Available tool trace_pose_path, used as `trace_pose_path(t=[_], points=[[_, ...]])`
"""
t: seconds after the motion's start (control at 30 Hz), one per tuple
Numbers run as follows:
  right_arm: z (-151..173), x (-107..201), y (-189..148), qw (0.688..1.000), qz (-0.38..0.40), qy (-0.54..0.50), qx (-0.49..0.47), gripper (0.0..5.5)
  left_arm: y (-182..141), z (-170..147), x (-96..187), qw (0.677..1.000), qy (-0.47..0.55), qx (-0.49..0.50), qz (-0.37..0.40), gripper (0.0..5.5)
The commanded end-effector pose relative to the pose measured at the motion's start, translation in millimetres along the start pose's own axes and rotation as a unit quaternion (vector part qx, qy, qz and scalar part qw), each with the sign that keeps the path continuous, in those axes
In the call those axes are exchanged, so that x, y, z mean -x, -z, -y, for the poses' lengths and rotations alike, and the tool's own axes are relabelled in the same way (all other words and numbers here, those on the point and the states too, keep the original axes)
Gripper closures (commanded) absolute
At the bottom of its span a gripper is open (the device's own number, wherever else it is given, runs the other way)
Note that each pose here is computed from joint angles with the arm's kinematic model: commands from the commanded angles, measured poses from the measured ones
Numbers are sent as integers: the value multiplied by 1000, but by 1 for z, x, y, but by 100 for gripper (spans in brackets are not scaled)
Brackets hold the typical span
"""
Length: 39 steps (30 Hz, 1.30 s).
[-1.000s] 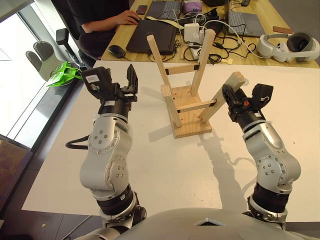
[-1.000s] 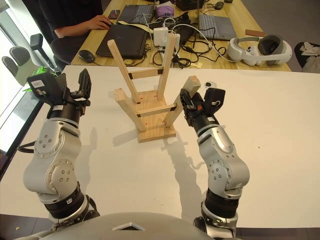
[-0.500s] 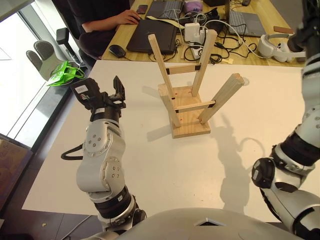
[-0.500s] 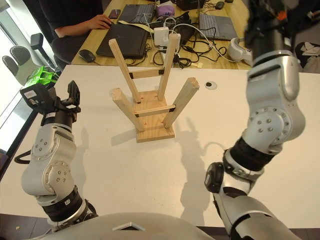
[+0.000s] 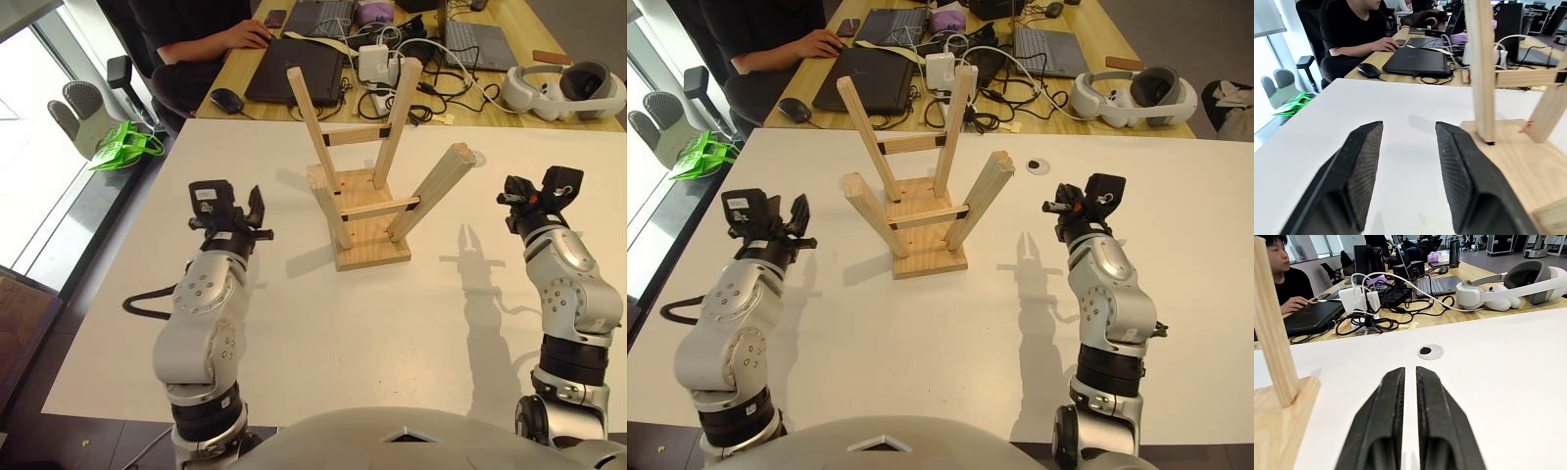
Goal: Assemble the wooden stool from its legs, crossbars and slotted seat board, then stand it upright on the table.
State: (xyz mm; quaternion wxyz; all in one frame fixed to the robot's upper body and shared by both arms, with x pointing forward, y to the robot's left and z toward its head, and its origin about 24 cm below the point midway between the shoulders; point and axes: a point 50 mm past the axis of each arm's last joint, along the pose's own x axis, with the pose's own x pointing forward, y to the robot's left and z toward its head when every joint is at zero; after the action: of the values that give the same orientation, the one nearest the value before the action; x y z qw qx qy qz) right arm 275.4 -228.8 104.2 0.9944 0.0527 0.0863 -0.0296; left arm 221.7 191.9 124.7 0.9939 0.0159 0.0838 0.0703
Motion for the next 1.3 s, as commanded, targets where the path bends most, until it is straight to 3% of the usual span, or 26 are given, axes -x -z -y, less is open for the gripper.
trace_pose_path(t=[0.03,0.17,0.23,0.3,0.33,0.4,0.47,0.5,0.8,0.93,1.03,1.1,1.13,1.3], points=[[17,-1,2,998,-17,40,41,550,6,-43,2,995,-91,-33,-30,410],[3,-6,5,998,-29,12,53,550,9,-41,3,992,-107,-19,-65,426],[-18,-7,7,998,-29,-29,37,550,8,-12,1,996,-60,-1,-73,426],[-55,-1,7,993,-26,-118,-10,550,1,38,5,996,33,30,-75,426],[-75,5,5,984,-26,-172,-37,550,-5,62,8,993,79,46,-75,426],[-120,31,-7,938,-24,-326,-112,550,-27,114,17,978,182,77,-62,426],[-142,51,-17,898,-25,-419,-134,550,-44,141,25,966,238,90,-51,426],[-144,54,-19,893,-26,-430,-131,550,-47,145,27,964,246,91,-50,426],[-86,13,-17,975,-20,-213,-68,550,-17,98,18,978,163,66,-111,426],[-68,5,-23,987,8,-149,-66,550,-11,80,18,981,141,53,-121,426],[-58,1,-51,983,83,-133,-94,550,-16,65,15,986,125,48,-101,426],[-57,-1,-87,969,157,-150,-117,550,-43,47,7,993,98,64,-18,426],[-64,-1,-113,954,193,-192,-126,550,-72,36,-2,991,95,72,57,426],[-104,1,-194,888,251,-377,-80,550,-201,22,-17,935,193,84,285,426]])
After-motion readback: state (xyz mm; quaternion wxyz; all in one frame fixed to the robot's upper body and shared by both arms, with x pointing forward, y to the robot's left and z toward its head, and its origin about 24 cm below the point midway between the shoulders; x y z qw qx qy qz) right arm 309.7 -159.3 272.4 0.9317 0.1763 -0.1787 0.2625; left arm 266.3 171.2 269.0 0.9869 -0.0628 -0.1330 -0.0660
